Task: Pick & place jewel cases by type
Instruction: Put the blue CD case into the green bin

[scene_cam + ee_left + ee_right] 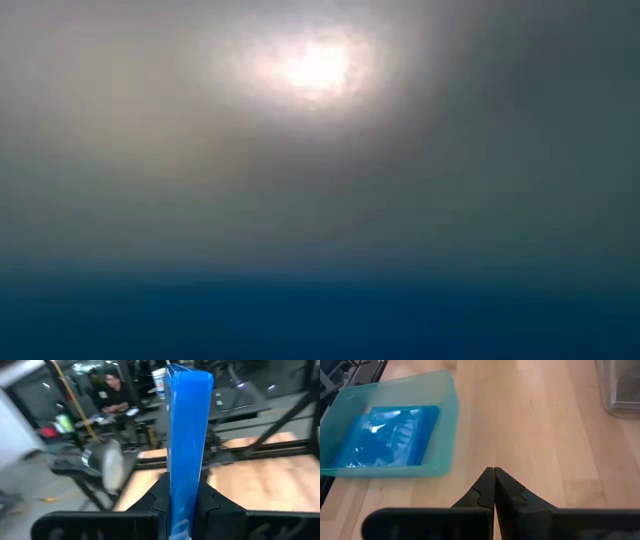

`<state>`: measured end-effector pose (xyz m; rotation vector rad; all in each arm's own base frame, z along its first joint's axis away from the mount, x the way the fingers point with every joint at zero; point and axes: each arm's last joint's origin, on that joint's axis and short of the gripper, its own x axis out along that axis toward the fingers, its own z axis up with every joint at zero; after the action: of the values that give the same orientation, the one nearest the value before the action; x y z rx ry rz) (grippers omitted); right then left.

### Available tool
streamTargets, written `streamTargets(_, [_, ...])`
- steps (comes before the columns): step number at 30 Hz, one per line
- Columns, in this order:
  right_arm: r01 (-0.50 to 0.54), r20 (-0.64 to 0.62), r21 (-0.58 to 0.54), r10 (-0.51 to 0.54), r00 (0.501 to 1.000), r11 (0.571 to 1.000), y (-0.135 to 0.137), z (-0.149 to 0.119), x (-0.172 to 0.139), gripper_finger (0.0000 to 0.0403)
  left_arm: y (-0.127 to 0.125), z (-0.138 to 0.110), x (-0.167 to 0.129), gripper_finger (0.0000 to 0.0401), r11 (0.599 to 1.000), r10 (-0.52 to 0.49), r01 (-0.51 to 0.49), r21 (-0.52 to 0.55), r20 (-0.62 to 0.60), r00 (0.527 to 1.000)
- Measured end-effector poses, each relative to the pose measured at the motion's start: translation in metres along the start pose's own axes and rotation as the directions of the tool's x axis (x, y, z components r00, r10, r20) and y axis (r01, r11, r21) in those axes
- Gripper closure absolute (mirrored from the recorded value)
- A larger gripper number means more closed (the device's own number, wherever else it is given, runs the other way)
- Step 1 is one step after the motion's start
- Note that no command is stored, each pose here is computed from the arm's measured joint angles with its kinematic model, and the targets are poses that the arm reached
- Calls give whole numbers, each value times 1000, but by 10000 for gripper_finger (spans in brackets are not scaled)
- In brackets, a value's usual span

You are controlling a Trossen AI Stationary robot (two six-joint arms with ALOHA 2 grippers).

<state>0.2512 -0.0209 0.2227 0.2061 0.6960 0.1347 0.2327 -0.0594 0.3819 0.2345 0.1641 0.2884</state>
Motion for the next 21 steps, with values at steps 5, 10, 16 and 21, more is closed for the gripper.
streamTargets(5, [-1, 1, -5, 1, 1000, 1000, 0, 0, 0, 397, -6, 20, 7, 378, 979, 128, -120, 167, -35, 991])
streamTargets(10, [-1, 0, -12, 1, 1000, 1000, 0, 0, 0, 397, -23, 23, 18, 376, 910, 262, -221, 350, -77, 962])
streamTargets(16, [-1, -2, -16, 1, 1000, 1000, 0, 0, 0, 397, -50, 28, 30, 378, 766, 430, -310, 563, -91, 898])
streamTargets(21, [-1, -2, -10, 1, 1000, 1000, 0, 0, 0, 397, -75, 35, 41, 378, 566, 558, -299, 769, -90, 825])
